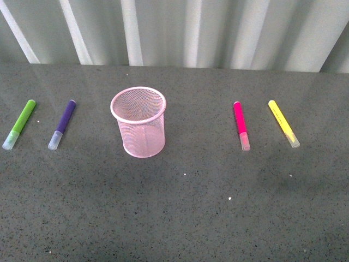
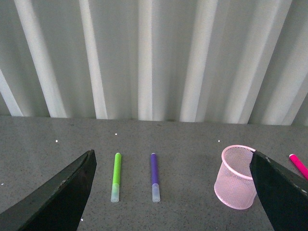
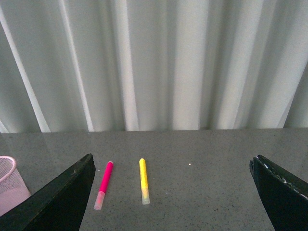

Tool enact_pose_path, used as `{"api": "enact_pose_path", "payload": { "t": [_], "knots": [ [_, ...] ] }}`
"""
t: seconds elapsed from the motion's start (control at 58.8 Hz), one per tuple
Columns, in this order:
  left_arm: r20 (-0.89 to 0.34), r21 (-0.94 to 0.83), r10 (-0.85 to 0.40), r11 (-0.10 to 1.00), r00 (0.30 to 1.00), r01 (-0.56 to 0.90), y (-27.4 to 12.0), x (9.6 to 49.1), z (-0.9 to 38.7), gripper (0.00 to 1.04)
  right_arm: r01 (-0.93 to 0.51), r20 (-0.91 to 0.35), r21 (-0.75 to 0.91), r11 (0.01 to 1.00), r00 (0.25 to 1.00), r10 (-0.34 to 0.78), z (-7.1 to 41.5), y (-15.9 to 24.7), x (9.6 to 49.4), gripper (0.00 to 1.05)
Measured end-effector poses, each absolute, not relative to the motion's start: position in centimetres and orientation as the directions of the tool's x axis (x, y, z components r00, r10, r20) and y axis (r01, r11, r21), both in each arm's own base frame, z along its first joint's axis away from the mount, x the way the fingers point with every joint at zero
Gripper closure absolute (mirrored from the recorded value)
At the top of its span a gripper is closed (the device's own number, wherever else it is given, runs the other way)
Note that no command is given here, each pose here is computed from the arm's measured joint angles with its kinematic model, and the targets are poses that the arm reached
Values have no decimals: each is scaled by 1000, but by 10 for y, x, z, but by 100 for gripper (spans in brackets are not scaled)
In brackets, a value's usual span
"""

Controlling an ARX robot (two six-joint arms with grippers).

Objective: Insert purple and pink pens into pink cup

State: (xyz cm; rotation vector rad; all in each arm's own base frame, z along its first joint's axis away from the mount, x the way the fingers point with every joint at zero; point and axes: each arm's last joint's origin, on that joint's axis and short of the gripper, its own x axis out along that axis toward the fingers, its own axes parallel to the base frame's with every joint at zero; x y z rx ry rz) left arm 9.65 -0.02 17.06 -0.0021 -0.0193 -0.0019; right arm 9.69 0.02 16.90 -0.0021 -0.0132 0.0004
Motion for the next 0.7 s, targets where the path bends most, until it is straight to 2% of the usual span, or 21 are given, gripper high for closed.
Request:
{"api": "enact_pose_path", "payload": {
  "t": [0.697],
  "knots": [
    [19,-2,-2,1000,1000,2,0,97,171,7,0,13,-2,1000,1000,0,169,0,97,7]
  ]
}}
